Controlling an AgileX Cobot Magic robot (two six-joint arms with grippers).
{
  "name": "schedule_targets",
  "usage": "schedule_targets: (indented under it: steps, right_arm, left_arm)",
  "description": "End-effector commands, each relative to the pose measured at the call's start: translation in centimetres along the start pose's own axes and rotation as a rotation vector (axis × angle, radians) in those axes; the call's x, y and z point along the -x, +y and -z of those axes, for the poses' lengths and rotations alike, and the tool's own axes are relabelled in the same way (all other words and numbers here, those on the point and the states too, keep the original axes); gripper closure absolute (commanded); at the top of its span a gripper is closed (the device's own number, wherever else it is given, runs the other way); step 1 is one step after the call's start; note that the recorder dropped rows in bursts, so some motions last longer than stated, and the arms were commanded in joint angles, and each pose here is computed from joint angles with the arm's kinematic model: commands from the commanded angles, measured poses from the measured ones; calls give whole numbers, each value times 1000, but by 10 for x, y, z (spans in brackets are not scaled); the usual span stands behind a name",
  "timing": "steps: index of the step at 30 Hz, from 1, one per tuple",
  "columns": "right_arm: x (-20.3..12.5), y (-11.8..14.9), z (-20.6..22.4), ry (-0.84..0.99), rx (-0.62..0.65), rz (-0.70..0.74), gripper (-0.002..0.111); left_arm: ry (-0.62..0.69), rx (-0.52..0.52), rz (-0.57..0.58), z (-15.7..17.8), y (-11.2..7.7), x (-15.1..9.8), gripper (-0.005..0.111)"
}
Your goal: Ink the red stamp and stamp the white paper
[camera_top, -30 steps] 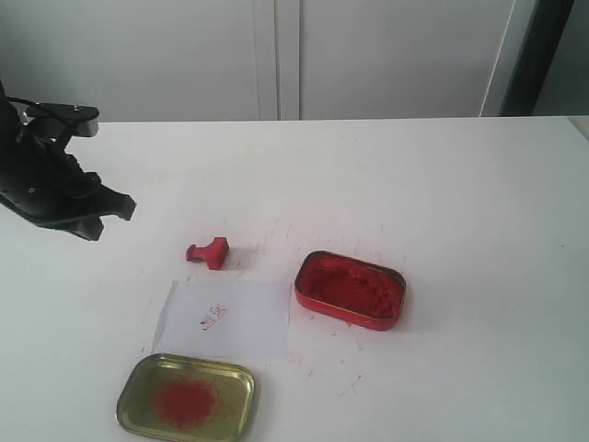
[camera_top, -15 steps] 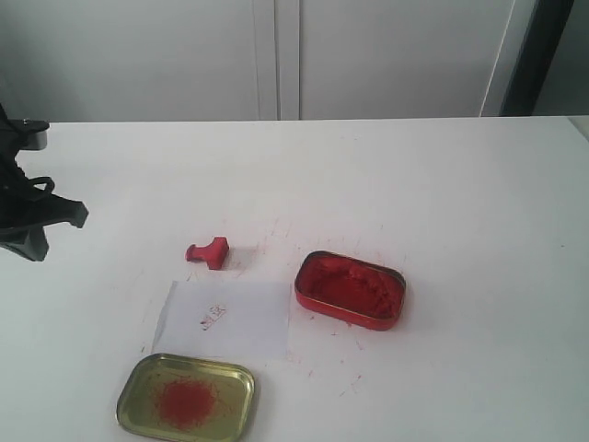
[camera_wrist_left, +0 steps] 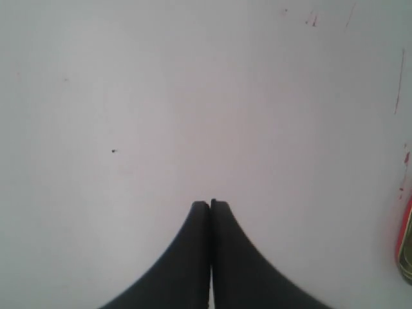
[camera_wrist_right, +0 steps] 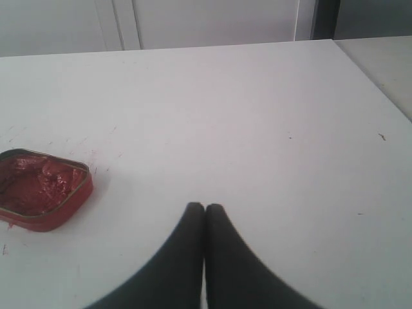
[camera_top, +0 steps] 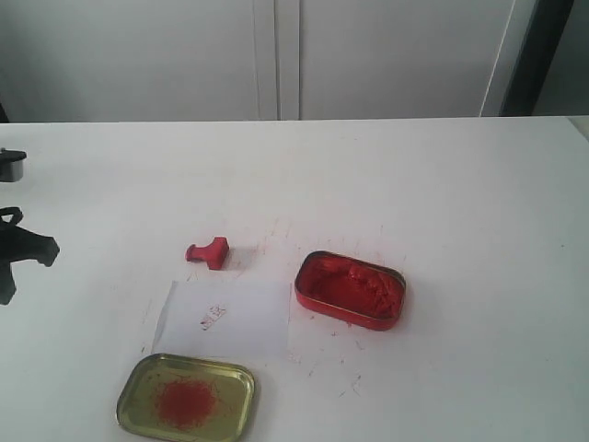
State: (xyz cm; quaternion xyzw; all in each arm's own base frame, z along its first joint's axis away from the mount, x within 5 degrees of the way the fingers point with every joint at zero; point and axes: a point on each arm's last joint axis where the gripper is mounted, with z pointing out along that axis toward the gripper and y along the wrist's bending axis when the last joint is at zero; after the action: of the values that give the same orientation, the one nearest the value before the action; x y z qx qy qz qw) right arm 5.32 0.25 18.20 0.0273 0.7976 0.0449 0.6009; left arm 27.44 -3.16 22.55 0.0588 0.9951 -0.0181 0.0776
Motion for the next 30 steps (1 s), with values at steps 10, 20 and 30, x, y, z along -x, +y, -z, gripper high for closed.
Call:
schedule_targets:
  steps: [10, 20, 30]
  right_arm:
    - [0, 0, 0, -15, 0, -5, 108]
    - [0, 0, 0, -15, 0, -5, 108]
    - [0, 0, 0, -15, 0, -5, 108]
  left_arm:
    - [-97, -7, 3, 33, -2, -58, 107]
    - [-209, -28, 3, 58, -5, -83, 107]
    - [-402, -19, -42, 95, -6, -109, 107]
